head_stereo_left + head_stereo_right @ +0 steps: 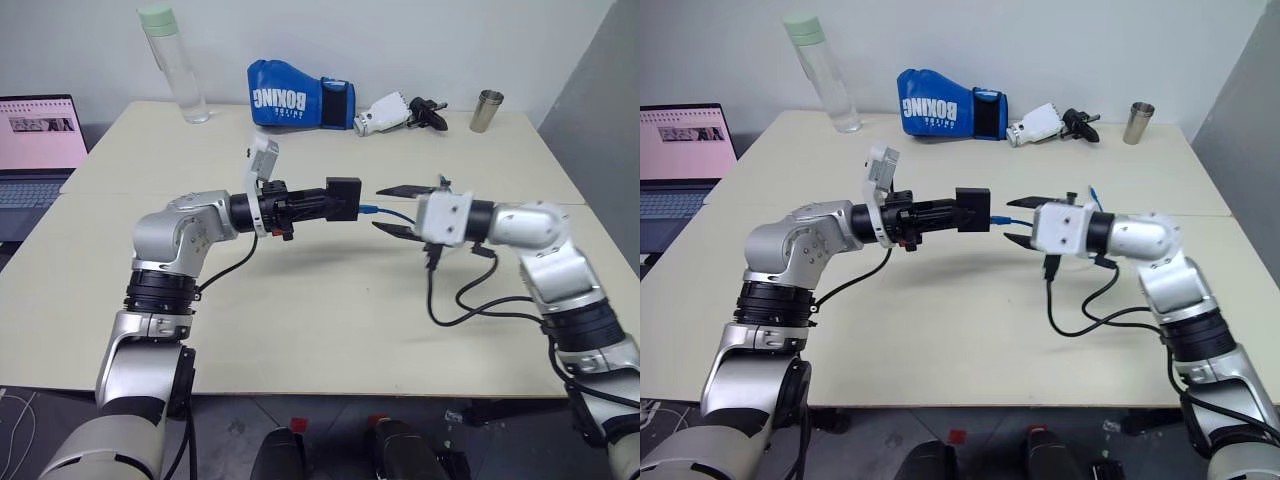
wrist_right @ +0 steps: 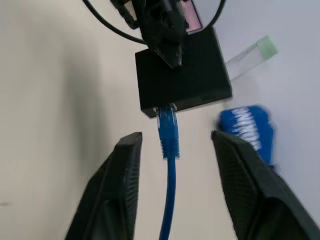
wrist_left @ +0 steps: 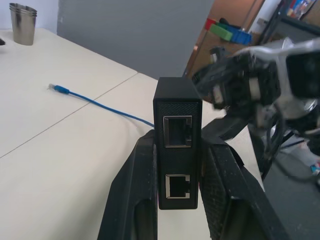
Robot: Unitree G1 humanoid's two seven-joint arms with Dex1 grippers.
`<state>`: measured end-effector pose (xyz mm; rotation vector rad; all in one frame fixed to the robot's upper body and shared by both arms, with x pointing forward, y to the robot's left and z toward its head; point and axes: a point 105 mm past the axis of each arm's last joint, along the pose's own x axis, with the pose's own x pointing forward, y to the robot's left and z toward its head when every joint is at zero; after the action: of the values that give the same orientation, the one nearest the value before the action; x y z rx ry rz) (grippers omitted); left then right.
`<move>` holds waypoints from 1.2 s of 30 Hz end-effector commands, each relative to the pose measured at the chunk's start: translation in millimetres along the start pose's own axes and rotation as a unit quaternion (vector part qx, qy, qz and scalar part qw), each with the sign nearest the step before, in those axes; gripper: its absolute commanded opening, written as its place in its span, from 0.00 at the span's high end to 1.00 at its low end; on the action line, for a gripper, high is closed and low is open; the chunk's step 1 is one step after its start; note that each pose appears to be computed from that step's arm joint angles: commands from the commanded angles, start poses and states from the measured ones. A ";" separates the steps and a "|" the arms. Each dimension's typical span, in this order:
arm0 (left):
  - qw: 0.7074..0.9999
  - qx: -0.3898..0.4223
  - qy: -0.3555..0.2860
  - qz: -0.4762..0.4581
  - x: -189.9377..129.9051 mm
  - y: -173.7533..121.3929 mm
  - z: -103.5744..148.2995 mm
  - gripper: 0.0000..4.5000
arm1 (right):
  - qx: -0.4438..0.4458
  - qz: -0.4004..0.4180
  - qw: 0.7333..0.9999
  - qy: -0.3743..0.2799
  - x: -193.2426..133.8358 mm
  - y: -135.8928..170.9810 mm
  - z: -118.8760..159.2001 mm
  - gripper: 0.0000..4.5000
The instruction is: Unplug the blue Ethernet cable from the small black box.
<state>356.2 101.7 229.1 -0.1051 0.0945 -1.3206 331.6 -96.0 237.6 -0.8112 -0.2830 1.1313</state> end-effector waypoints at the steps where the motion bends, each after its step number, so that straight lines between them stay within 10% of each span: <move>1: 0.999 0.044 -0.005 -0.030 0.9 -9.3 18.3 0.83 | 0.203 0.047 0.977 -0.036 -18.8 -12.5 20.3 0.28; 7: 0.997 0.049 -0.012 -0.058 0.7 -15.6 25.3 0.83 | 0.368 0.098 0.923 -0.060 -19.8 -27.2 28.1 0.02; 29: 0.994 0.043 -0.019 -0.094 -2.2 -28.4 34.6 0.83 | 0.387 0.143 0.908 -0.074 19.1 -15.8 21.5 0.02; 36: 0.994 0.042 -0.017 -0.096 -0.9 -28.8 34.2 0.83 | 0.397 0.147 0.903 -0.079 19.5 -17.1 21.5 0.35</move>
<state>339.0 98.4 249.1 -0.1071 0.0562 -1.4794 341.7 -74.8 240.8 -0.0138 0.2510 1.4217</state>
